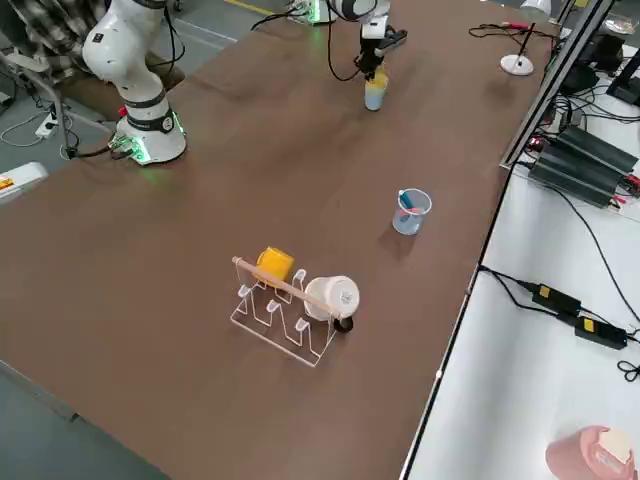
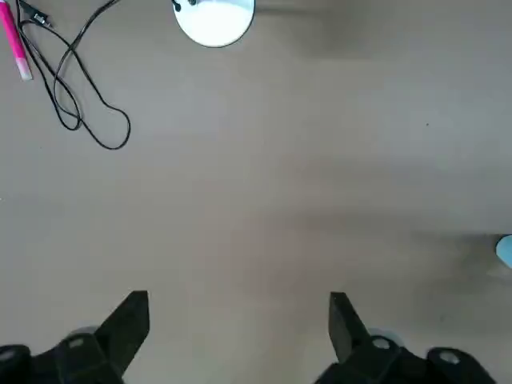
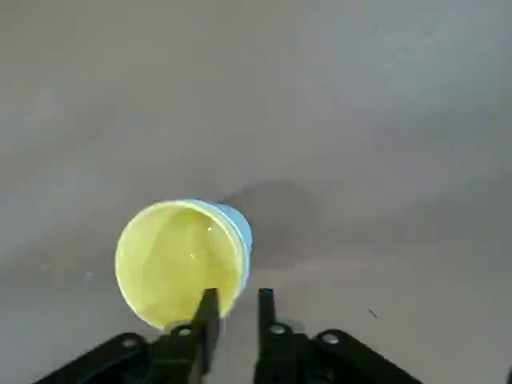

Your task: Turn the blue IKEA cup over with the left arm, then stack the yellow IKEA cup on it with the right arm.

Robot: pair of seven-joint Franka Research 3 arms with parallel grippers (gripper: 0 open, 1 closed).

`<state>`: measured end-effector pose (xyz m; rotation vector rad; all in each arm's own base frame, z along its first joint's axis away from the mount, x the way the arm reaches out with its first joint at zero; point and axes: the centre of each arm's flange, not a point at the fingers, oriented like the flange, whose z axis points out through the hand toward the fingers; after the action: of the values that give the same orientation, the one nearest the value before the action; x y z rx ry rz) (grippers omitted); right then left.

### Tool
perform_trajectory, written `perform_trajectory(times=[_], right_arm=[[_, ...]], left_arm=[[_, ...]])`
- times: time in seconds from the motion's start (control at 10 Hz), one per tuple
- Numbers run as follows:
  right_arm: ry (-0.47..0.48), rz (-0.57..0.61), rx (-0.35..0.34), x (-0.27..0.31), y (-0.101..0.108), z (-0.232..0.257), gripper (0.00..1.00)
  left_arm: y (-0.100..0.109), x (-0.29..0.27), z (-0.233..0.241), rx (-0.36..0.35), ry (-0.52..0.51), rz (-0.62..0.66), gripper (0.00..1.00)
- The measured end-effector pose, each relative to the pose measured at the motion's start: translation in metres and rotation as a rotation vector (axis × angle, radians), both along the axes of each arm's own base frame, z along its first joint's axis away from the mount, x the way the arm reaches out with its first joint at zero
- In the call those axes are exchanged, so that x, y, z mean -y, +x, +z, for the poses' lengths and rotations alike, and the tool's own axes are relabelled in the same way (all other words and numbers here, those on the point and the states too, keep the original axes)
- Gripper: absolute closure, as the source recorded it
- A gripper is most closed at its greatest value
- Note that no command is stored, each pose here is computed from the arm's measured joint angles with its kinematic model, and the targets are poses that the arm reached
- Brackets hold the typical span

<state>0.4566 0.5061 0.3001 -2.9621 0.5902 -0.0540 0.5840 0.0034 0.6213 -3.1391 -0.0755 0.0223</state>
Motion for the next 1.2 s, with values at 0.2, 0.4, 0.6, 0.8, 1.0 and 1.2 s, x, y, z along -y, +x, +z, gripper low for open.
perform_trajectory(times=[0.2,0.4,0.6,0.8,1.0,1.2], right_arm=[[0.003,-0.023,0.000,0.000,0.001,0.001,0.37],[0.006,-0.045,0.001,0.002,0.005,0.002,0.08],[0.020,-0.076,0.016,0.013,0.023,0.013,0.00],[0.009,-0.056,0.040,0.044,0.053,0.039,0.00],[-0.040,0.054,0.052,0.093,0.082,0.066,0.00],[-0.082,0.185,0.023,0.152,0.109,0.080,0.00]], left_arm=[[0.000,-0.001,0.000,0.000,0.000,0.002,0.01],[0.000,-0.006,0.000,0.001,0.000,0.010,0.01],[0.000,-0.008,0.000,0.001,0.000,0.013,0.01],[0.000,-0.006,0.001,0.001,0.000,0.011,0.01],[0.000,-0.003,0.001,0.001,0.000,0.004,0.01],[0.000,0.004,0.001,0.002,-0.001,-0.006,0.01]])
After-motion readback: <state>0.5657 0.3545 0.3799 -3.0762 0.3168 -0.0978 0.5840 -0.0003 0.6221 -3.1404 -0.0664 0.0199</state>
